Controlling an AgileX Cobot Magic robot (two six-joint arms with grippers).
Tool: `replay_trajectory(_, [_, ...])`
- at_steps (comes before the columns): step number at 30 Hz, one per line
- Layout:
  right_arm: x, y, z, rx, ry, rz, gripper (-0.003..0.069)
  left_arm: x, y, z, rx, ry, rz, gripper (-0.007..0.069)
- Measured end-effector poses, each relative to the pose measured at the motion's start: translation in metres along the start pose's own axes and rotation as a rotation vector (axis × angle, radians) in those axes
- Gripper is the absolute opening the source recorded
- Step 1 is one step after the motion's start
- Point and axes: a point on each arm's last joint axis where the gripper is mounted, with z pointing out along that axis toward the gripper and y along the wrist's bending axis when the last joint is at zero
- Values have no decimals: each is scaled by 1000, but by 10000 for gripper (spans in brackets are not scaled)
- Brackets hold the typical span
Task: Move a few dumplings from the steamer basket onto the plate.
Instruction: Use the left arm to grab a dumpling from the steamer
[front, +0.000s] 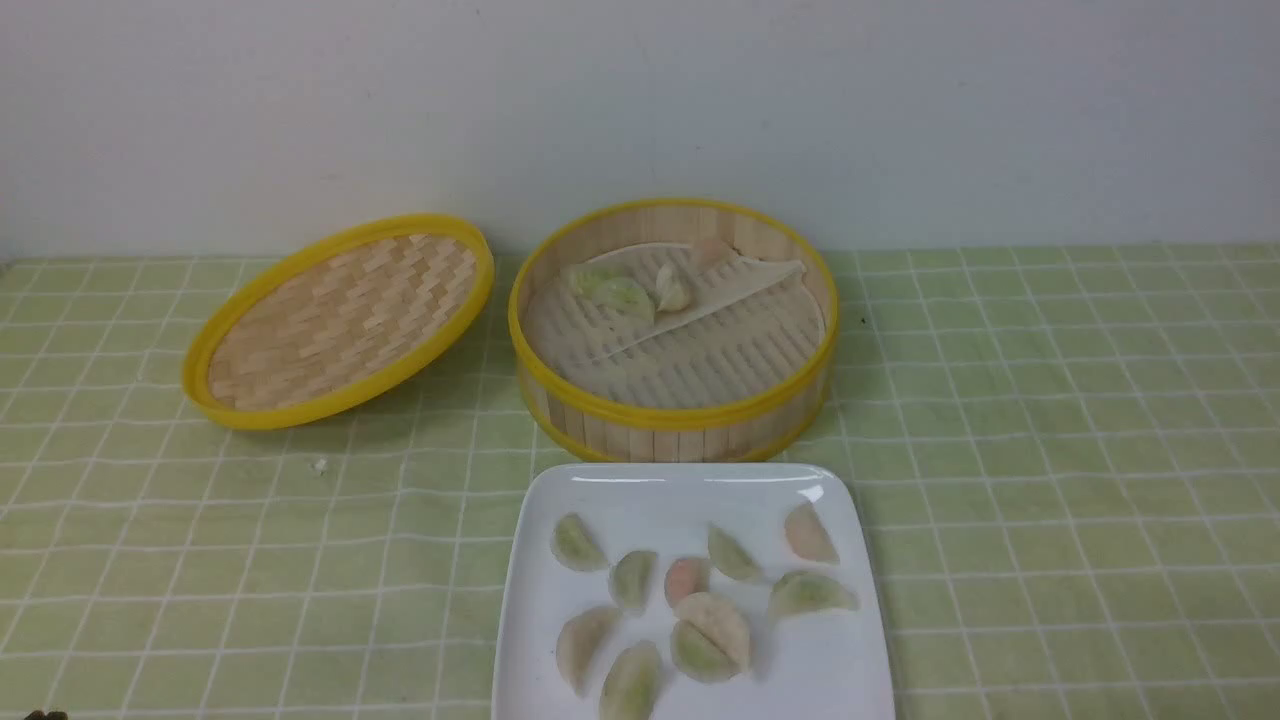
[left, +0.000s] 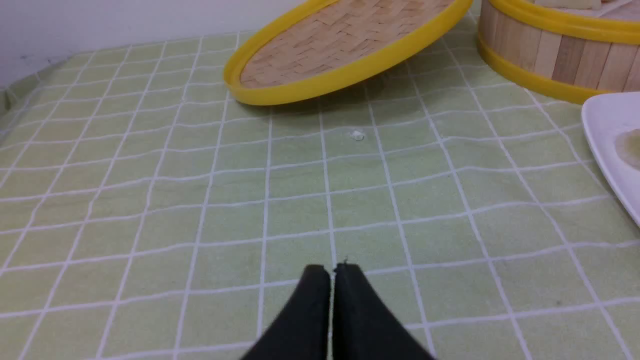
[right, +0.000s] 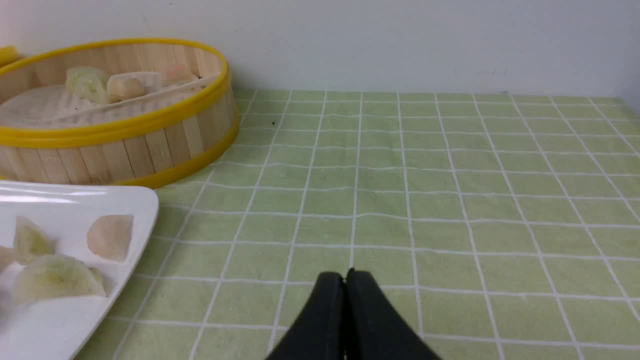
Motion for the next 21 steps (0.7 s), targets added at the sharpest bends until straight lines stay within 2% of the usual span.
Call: replay_trajectory(21, [0,0,0,0,0,0,-15,0,0,0,-4,0,11,-6])
